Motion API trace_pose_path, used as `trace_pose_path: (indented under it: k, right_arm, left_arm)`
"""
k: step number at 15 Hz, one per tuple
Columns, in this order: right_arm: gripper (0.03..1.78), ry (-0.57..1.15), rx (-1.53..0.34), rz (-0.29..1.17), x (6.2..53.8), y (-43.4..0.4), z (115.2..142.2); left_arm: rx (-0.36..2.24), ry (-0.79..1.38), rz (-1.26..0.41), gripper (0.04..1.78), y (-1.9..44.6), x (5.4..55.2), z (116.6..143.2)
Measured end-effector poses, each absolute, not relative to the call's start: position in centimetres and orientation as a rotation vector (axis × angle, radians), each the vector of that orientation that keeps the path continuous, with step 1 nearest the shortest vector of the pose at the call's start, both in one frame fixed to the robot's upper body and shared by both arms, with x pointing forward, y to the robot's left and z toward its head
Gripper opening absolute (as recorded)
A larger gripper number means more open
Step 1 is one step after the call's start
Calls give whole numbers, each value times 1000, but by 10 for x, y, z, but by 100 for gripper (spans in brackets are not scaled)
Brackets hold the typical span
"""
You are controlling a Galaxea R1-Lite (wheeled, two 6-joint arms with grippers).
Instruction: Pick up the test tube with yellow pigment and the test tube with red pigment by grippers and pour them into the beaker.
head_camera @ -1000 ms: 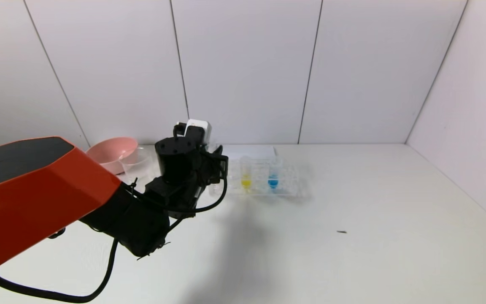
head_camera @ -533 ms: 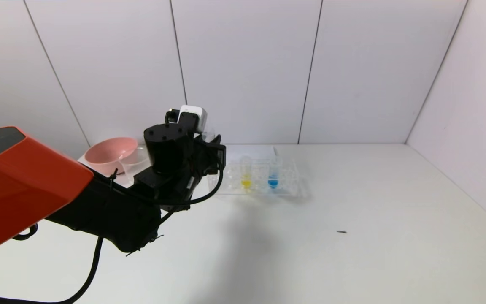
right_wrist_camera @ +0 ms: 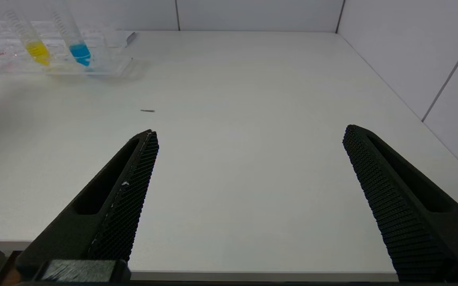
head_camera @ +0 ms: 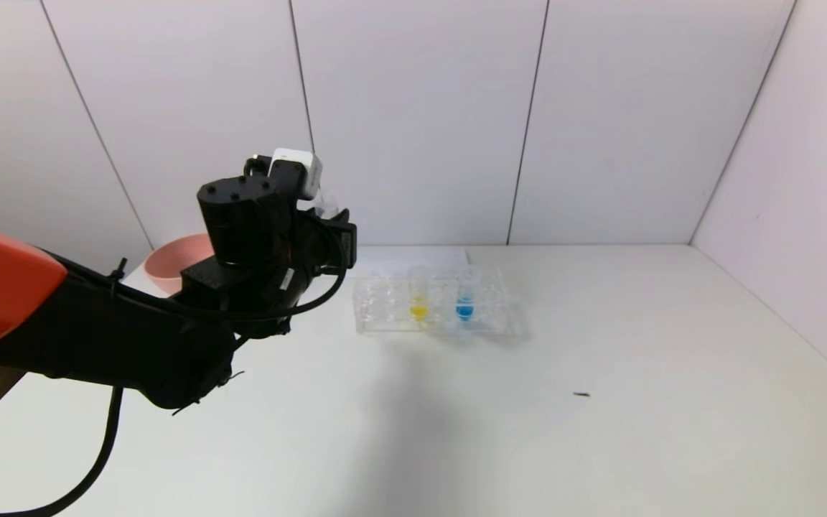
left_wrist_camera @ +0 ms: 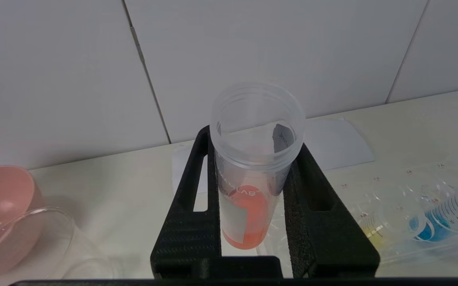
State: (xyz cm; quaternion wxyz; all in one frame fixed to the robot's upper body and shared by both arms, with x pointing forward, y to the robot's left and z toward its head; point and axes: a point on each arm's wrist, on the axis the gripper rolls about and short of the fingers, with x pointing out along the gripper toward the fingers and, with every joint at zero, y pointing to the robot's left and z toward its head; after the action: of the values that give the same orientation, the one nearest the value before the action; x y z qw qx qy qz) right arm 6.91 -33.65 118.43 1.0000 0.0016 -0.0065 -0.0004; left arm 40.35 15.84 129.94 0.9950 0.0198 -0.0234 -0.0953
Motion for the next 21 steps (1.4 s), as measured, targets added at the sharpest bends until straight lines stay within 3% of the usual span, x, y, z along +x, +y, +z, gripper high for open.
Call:
trace_pose_path:
  k: [9, 21]
  right_arm:
    - [170, -13, 3, 0, 69, -337, 1184]
    - [170, -13, 3, -1, 69, -337, 1184]
  left_arm:
    - [31, -51, -73, 46, 209, 410, 1329]
    - [36, 44, 10, 46, 294, 412, 1335]
